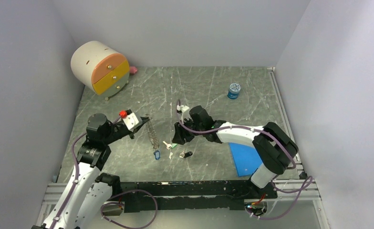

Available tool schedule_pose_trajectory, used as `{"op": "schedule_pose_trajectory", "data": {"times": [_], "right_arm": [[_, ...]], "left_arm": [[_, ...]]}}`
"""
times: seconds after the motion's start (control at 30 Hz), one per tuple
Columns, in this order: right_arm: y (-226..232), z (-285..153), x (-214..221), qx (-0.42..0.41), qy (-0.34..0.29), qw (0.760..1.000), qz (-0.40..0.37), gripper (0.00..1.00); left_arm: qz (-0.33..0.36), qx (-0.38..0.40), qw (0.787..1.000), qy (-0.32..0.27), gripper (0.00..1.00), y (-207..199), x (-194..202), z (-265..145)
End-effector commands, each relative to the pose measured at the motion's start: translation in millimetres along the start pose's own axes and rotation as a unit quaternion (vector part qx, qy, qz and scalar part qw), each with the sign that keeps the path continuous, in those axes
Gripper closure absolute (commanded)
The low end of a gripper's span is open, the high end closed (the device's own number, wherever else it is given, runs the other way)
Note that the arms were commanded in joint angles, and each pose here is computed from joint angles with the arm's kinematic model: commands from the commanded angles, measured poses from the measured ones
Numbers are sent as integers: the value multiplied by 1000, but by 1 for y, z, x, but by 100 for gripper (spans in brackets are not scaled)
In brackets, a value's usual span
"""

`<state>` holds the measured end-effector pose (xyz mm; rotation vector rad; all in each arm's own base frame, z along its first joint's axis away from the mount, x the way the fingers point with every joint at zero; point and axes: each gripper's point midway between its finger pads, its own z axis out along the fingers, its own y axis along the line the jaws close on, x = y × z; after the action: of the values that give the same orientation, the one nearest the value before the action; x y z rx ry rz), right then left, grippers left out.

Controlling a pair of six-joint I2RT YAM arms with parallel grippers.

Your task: Put the keys on the keyring

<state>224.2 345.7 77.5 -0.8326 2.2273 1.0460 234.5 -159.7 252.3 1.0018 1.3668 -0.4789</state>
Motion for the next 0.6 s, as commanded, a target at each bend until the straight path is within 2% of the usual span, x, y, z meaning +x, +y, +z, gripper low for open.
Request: {"op": "schedule_pose_trajectory", "data": {"times": [0.0, 0.03, 0.07, 0.43, 0.57], "right_arm": [[-6, 13, -23, 73, -29, 997, -1, 56], [-8, 17, -22, 87, -27, 996, 3, 64], [-10, 20, -23, 98, -26, 995, 4, 66], [-7, 47, 0, 154, 4, 988, 0, 62], [-1, 49, 6, 151, 13, 988, -11, 62]], "left_arm": [[38, -44, 998, 13, 98, 16, -7, -10], [41, -48, 998, 11, 97, 17, -8, -10], [44, -51, 998, 8, 97, 17, -9, -11], [40, -34, 999, 2, 97, 12, -9, -9], [40, -30, 999, -2, 98, 10, -10, -8]]}}
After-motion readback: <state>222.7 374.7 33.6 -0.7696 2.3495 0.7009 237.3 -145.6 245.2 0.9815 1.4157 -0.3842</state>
